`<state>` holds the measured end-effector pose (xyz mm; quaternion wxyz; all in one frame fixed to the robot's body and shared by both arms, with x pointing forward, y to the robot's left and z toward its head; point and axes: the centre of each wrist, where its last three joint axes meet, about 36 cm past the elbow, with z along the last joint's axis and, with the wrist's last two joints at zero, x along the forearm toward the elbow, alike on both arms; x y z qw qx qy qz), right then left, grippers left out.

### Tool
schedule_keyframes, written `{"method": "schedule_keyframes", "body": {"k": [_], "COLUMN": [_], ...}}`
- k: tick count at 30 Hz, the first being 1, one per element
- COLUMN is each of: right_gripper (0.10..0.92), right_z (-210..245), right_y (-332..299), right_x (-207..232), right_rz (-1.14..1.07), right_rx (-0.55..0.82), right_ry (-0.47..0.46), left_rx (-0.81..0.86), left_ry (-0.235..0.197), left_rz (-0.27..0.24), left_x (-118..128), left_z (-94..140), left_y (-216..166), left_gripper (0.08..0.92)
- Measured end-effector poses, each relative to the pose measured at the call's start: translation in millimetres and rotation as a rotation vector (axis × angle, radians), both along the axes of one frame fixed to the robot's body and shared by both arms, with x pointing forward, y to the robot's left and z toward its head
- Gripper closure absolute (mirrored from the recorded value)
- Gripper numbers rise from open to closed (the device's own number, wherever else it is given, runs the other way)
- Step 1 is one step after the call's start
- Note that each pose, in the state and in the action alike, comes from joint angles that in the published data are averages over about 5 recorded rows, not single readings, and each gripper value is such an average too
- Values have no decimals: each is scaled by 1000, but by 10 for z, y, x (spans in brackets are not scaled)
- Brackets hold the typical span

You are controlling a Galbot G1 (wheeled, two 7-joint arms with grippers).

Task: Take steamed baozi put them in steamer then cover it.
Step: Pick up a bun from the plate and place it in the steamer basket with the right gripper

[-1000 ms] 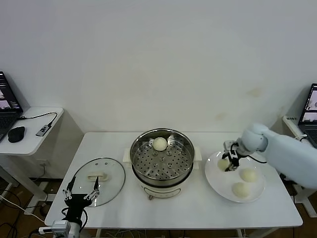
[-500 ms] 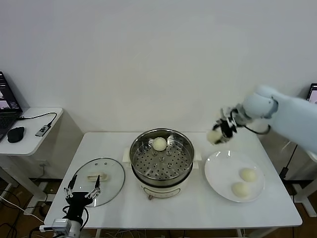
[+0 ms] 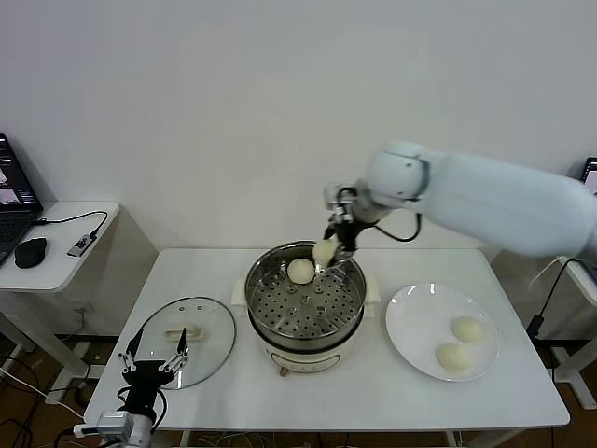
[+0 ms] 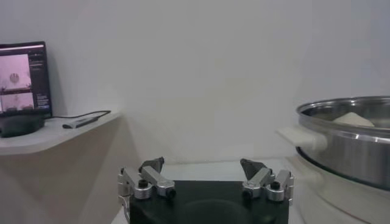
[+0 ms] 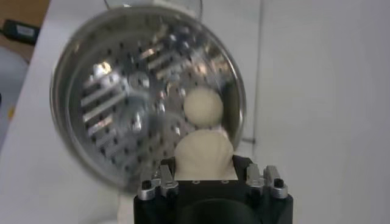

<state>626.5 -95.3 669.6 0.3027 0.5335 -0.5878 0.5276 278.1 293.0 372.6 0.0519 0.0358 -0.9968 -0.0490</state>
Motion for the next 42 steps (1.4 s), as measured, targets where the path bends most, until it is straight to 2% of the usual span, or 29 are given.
{"method": "schedule_keyframes", "body": {"k": [11, 30, 33, 38, 42], "right_gripper": [428, 417, 379, 253, 205], "right_z": [-492, -865, -867, -780, -597], "right_y": [631, 992, 990, 951, 834], "right_x": [-15, 17, 25, 40, 62], "right_rz": [-18, -59, -62, -60, -51], "right_rx": [-16, -20, -23, -23, -26], "right_ry": [34, 61, 59, 61, 69], "left_rx": [2, 0, -1, -2, -1], "left_ry": [-1, -3, -3, -5, -6], "left_rz": [11, 10, 11, 10, 8], "left_x": [-21, -27, -28, -30, -27], "left_z": [-8, -25, -26, -19, -13], "left_y": [20, 4, 1, -8, -10], "left_gripper": [177, 177, 177, 177, 177]}}
